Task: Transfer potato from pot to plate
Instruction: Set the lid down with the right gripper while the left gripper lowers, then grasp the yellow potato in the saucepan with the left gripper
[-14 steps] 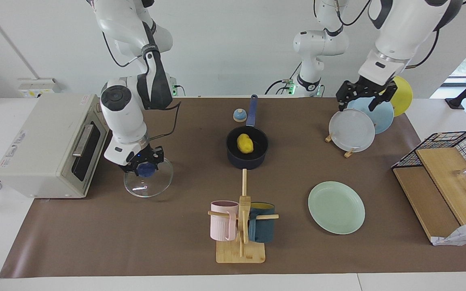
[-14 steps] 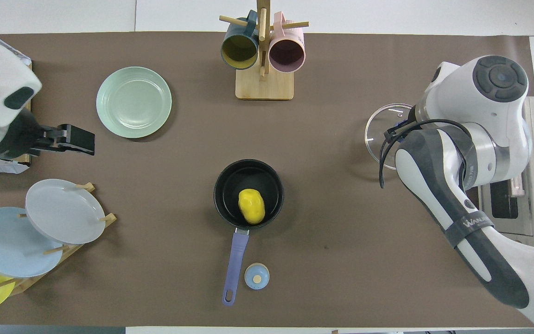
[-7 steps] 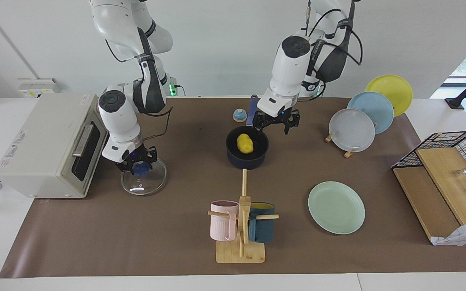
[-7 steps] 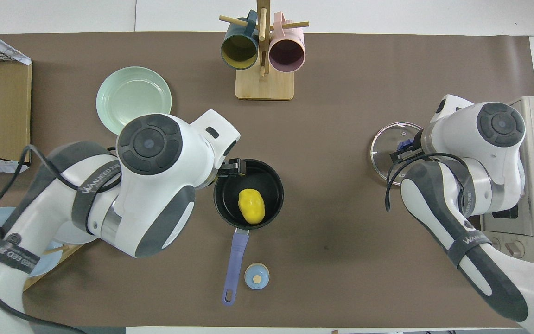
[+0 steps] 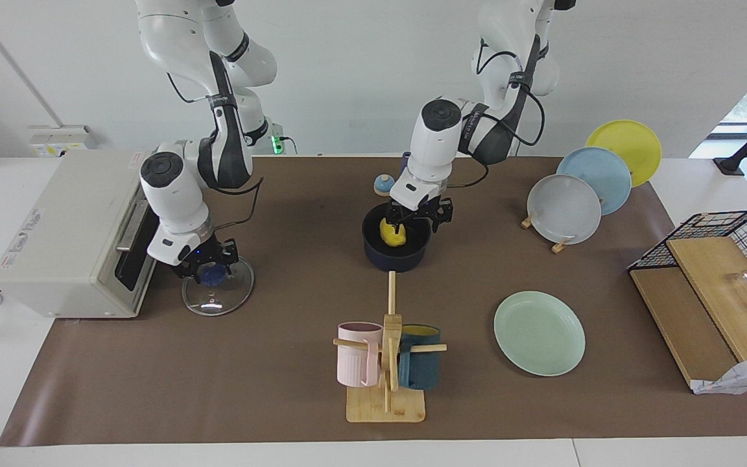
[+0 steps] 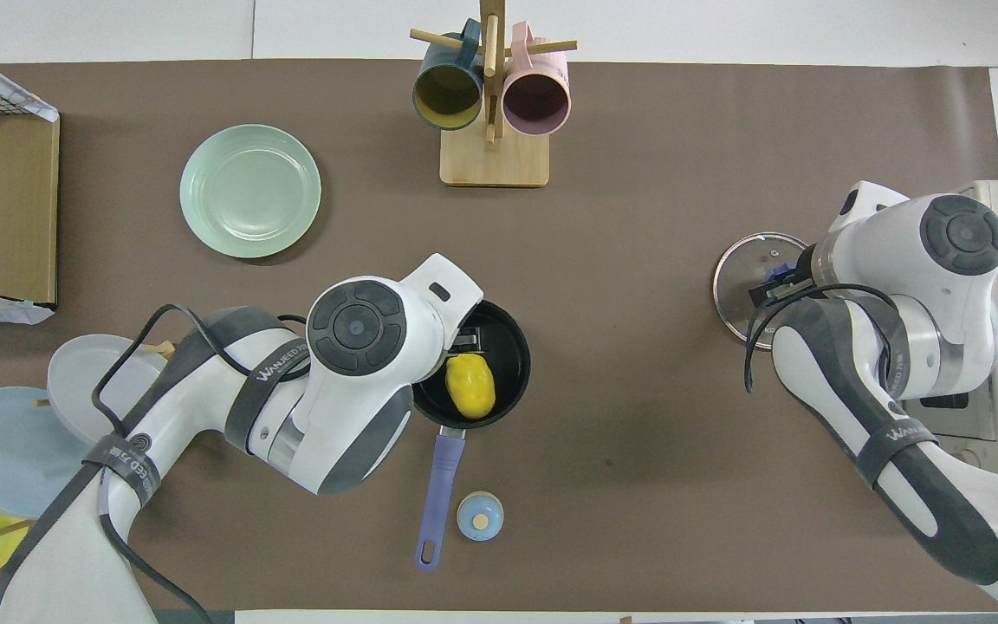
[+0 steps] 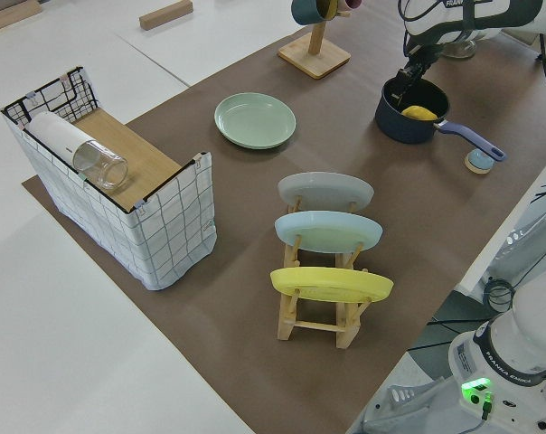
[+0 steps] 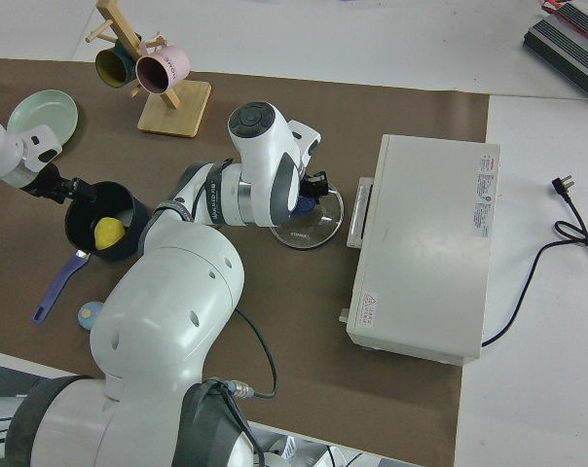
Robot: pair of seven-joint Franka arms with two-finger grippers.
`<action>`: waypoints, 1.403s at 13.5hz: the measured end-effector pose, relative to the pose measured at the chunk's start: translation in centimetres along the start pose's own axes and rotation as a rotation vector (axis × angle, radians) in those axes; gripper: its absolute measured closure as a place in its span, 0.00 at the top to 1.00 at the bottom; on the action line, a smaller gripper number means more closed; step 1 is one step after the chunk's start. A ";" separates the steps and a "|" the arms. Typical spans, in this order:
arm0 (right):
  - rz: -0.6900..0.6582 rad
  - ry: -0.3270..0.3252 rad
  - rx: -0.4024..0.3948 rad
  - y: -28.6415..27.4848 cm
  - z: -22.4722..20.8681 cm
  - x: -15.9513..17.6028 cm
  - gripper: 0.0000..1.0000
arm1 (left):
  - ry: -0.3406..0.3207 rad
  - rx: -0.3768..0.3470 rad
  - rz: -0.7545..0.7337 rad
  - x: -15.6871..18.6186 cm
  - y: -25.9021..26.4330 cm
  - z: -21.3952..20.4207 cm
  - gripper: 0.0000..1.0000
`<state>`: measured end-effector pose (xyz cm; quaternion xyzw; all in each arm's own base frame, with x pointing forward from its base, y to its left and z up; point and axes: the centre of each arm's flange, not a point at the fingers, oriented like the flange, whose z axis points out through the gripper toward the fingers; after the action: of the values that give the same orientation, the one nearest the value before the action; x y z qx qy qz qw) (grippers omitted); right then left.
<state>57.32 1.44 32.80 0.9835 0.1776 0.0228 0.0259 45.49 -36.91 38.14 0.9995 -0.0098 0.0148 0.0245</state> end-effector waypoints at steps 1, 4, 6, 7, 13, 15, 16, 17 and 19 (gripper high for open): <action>-0.001 0.002 0.000 -0.1 -0.1 0.1 0.96 | 0.001 -0.002 -0.006 -0.3 0.6 0.2 1.00; 0.003 0.004 -0.004 0.5 -2.4 0.9 1.00 | -0.002 -0.002 -0.019 -0.9 1.4 0.9 1.00; 0.010 -0.034 0.003 1.0 -6.9 1.8 1.00 | -0.011 0.004 -0.029 -1.3 1.9 1.6 1.00; 0.017 -0.049 0.007 1.2 -9.5 2.1 1.00 | -0.013 0.005 -0.032 -1.4 2.2 2.1 1.00; 0.122 -0.101 0.012 1.2 -23.1 0.1 1.00 | -0.030 0.013 -0.030 -2.1 3.4 5.1 1.00; 0.155 -0.134 0.017 0.9 -26.0 -1.3 1.00 | -0.034 0.016 -0.019 -2.6 3.8 5.3 1.00; 0.164 -0.144 0.019 1.0 -26.7 -1.7 1.00 | -0.037 0.019 -0.013 -2.9 4.0 5.5 1.00; 0.171 -0.148 0.020 1.1 -27.0 -1.9 1.00 | -0.040 0.021 -0.009 -3.2 4.1 5.7 1.00; 0.190 -0.149 0.019 1.3 -27.0 -1.9 1.00 | -0.044 0.025 -0.007 -3.4 4.1 5.9 0.99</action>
<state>54.51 0.72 59.75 0.9951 0.0814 -0.0494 0.0274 42.16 -41.24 32.35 0.9999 -0.0069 -0.0069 0.0119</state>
